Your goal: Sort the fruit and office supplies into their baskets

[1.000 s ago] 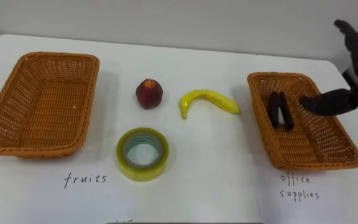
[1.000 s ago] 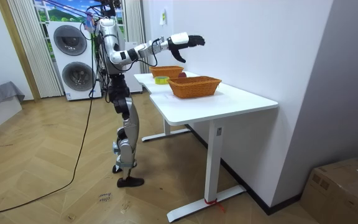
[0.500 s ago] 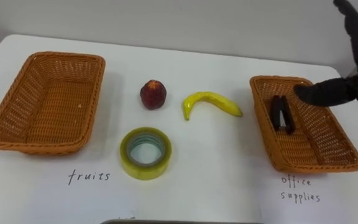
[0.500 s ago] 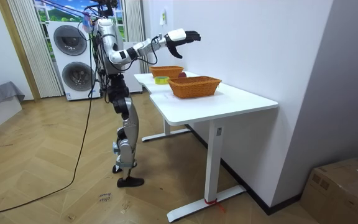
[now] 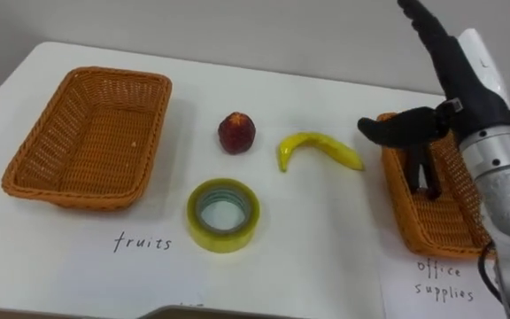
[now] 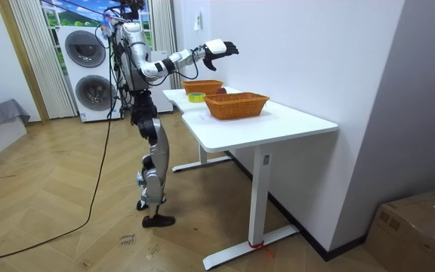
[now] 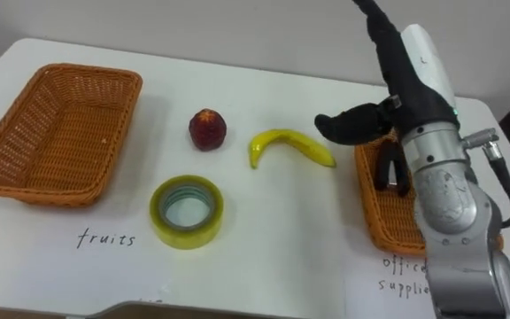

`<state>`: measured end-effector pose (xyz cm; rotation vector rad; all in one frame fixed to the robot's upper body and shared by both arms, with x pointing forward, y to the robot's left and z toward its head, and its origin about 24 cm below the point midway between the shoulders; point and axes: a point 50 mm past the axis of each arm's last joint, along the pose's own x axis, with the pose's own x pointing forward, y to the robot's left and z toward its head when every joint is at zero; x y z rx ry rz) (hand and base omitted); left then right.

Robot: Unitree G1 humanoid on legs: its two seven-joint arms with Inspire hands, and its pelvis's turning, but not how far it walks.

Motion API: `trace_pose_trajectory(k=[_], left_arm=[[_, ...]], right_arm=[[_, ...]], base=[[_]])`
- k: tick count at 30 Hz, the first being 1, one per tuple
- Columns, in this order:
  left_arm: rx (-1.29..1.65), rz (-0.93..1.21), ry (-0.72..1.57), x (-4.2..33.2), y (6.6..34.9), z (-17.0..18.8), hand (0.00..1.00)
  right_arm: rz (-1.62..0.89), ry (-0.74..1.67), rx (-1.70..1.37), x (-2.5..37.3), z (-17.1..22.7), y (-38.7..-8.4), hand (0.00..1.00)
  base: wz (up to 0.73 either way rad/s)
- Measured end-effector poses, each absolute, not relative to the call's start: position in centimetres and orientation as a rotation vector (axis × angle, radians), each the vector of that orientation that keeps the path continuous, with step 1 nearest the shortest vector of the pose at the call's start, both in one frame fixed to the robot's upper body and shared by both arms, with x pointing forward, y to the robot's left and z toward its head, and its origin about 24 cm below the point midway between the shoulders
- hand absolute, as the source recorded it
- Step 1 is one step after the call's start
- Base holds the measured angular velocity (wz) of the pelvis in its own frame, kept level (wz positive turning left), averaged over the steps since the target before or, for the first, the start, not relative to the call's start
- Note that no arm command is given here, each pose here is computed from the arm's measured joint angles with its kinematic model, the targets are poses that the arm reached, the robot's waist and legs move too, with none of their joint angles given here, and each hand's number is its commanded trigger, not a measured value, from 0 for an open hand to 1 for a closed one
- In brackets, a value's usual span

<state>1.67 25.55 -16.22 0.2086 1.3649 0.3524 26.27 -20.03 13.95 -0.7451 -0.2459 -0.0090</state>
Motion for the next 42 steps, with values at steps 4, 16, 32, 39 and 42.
trace_pose_trajectory(k=[4, 16, 32, 39, 42], left_arm=[[0.217, 0.334, 1.367, 1.7, 25.3, -16.3, 0.00], [0.218, 0.299, 1.381, 2.5, 24.6, -16.4, 0.00], [0.248, 0.282, 1.344, 3.6, 24.7, -16.1, 0.00], [0.245, 0.281, 1.344, 3.9, 24.8, -16.1, 0.00], [0.241, 0.275, 1.342, 4.1, 24.7, -16.1, 0.00]], right_arm=[[0.012, -0.256, -0.718, 26.3, 13.8, -19.4, 0.00], [0.102, -0.187, -0.677, 26.7, 11.6, -17.2, 0.00], [0.201, -0.056, -0.692, 27.0, 8.9, -16.0, 0.00], [0.225, -0.025, -0.699, 27.0, 8.6, -16.0, 0.00], [0.230, -0.023, -0.698, 27.0, 8.6, -16.0, 0.00]], base=[[0.03], [0.02], [0.04], [0.02], [0.00]])
